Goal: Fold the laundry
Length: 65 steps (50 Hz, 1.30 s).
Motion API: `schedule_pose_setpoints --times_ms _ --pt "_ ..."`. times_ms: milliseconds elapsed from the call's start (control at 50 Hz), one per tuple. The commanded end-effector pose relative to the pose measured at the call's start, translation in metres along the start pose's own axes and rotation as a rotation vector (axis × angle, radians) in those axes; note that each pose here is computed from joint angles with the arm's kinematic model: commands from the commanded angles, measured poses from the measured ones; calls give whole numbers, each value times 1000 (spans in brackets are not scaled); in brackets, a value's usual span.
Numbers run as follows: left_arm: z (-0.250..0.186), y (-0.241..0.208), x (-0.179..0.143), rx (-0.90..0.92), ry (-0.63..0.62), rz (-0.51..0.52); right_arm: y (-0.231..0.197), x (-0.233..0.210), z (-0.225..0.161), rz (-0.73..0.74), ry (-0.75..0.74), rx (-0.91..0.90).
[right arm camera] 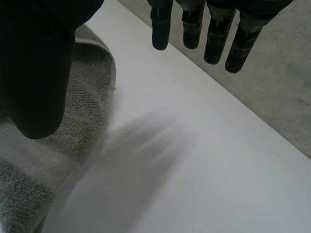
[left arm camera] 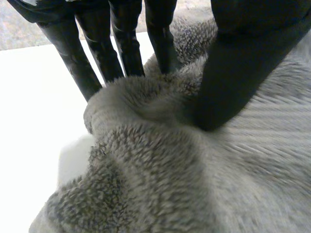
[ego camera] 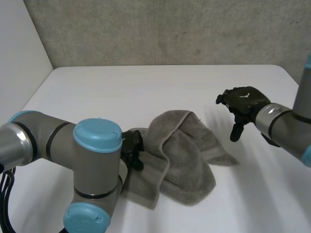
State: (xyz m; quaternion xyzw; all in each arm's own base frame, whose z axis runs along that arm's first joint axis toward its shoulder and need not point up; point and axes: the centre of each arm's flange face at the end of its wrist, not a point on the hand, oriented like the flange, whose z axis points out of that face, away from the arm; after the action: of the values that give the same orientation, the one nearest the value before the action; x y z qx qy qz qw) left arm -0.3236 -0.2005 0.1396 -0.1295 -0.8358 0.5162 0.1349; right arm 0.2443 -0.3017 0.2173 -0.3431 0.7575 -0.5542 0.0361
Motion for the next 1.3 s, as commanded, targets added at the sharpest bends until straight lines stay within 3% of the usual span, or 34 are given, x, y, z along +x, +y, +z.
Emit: schedule_pose_setpoints --times_ms 20,140,300,420,520,540,580,620,680,720,740,780,860,920,960,1000,1020,1060,1140,1220,1300 --pt "-12 -22 -3 80 2 -28 7 -15 32 -5 -64 93" --pt "-36 -47 -12 149 1 -49 4 -30 56 88 -151 157" --pt "-52 -60 -27 185 -22 -68 16 -52 101 346 -275 158" --pt "-45 -93 -43 275 -59 -56 10 -55 114 373 -300 197" --pt "-37 -136 -46 385 -24 7 -24 -43 119 342 -304 316" --pt "-37 -136 -46 385 -24 8 -41 -35 117 330 -283 369" --pt "-36 -179 -48 508 1 35 -61 -25 113 317 -250 432" --pt "-37 -202 -46 581 19 44 -111 4 91 269 -90 595" --pt "-39 -247 -40 747 54 44 -138 21 75 236 11 705" --pt "-38 -267 -39 825 63 41 -180 41 41 155 167 920" --pt "-39 -285 -41 899 59 37 -180 42 41 154 168 921" --pt "-39 -298 -46 957 49 35 -203 47 4 76 225 1076" --pt "-37 -309 -55 1008 29 34 -203 40 -18 14 201 1124" --pt "-22 -296 -59 960 19 38 -179 21 -17 -5 99 1043" --pt "-2 -260 -63 836 18 47 -161 9 -13 -1 41 976" --pt "8 -236 -64 759 27 58 -118 -14 -4 28 -62 795" --pt "8 -236 -64 758 27 58 -118 -14 -4 28 -62 794" --pt "28 -183 -67 588 58 77 -96 -24 0 52 -110 692" --pt "44 -135 -78 431 73 100 -30 -56 8 103 -224 365" --pt "51 -84 -100 234 40 204 21 -88 0 80 -351 67" --pt "50 -65 -115 137 2 289 36 -98 -9 88 -411 -23"
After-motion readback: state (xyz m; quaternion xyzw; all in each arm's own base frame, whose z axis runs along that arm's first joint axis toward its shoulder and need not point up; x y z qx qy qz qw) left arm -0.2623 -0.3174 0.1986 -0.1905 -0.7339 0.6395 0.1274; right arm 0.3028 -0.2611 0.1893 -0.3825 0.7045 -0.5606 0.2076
